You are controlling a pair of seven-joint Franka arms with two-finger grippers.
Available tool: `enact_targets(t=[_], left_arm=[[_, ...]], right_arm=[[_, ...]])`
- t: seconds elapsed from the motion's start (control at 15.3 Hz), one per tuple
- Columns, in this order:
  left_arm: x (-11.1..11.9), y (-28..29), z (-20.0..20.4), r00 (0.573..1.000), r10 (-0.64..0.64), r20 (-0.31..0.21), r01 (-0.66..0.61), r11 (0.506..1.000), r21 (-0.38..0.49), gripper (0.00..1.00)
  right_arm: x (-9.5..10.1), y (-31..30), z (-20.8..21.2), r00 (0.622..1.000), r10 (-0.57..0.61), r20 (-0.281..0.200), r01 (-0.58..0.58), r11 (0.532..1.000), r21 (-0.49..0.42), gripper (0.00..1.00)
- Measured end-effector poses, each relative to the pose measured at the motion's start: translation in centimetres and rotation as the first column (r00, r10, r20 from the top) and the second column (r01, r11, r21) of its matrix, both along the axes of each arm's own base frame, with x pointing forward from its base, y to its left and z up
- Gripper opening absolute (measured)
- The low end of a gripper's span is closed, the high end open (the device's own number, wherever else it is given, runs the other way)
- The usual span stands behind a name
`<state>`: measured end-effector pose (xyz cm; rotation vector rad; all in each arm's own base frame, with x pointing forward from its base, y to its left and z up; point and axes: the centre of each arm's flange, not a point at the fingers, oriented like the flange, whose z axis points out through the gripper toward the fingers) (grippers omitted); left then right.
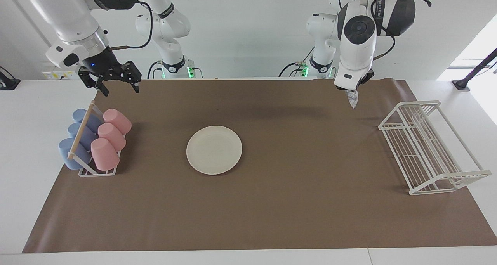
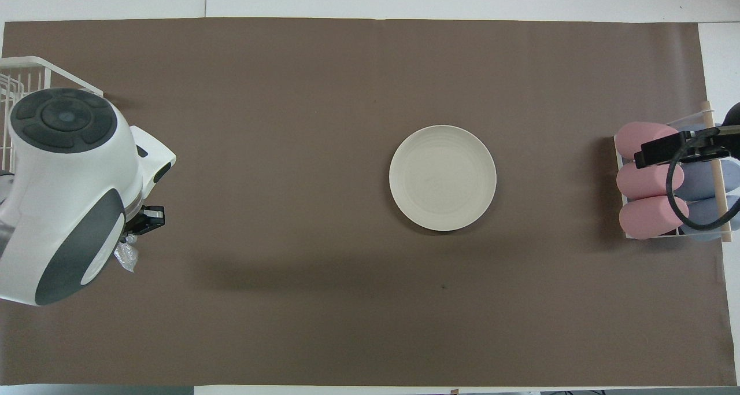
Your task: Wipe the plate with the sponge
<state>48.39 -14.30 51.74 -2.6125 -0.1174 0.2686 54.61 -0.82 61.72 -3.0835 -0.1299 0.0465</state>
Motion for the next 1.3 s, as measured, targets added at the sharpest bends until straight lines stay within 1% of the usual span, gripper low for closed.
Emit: enact_targets(t=[0.07,0.13,0.26,0.52,0.65,0.78,0.91,1.04,1.17,1.3], left_arm=[[0.8,0.1,-0.3,1.000,-0.016,0.007,0.016,0.998,0.069,0.04],[1.6,0.3,-0.8,0.999,-0.033,0.013,0.031,0.991,0.133,0.04],[3.2,1.3,-2.1,0.998,-0.068,0.019,0.061,0.962,0.265,0.04],[5.8,3.5,-3.4,0.992,-0.127,0.027,0.099,0.875,0.473,0.04],[6.9,3.8,-4.4,0.987,-0.160,0.017,0.125,0.830,0.543,0.04],[8.5,3.6,-5.7,0.982,-0.188,0.016,0.146,0.809,0.569,0.04],[10.7,4.3,-7.7,0.978,-0.207,0.010,0.162,0.793,0.587,0.04],[12.7,5.3,-10.0,0.977,-0.212,0.004,0.169,0.788,0.592,0.04],[13.9,6.6,-11.2,0.979,-0.206,0.009,0.161,0.793,0.588,0.04],[14.3,7.5,-11.5,0.980,-0.194,0.035,0.137,0.800,0.585,0.04]], right_arm=[[-0.1,-0.2,-0.1,1.000,-0.003,-0.018,0.003,1.000,0.001,1.00],[-0.2,-0.5,-0.1,1.000,-0.008,-0.025,0.008,1.000,0.001,1.00],[-0.3,-1.2,0.0,0.999,-0.020,-0.026,0.020,1.000,0.002,1.00],[-0.3,-1.7,0.1,0.999,-0.028,-0.026,0.029,1.000,0.002,1.00],[-0.3,-1.7,0.1,0.999,-0.032,-0.026,0.032,0.999,0.002,1.00],[-0.3,-1.7,0.1,0.998,-0.054,-0.027,0.054,0.999,0.001,1.00],[-0.3,-1.7,0.1,0.997,-0.066,-0.027,0.066,0.998,0.000,1.00],[-0.3,-1.6,0.2,0.997,-0.070,-0.026,0.070,0.998,0.000,1.00],[-0.3,-1.5,0.2,0.997,-0.075,-0.025,0.075,0.997,-0.001,1.00],[-0.3,-1.5,0.3,0.997,-0.076,-0.024,0.076,0.997,-0.001,1.00]])
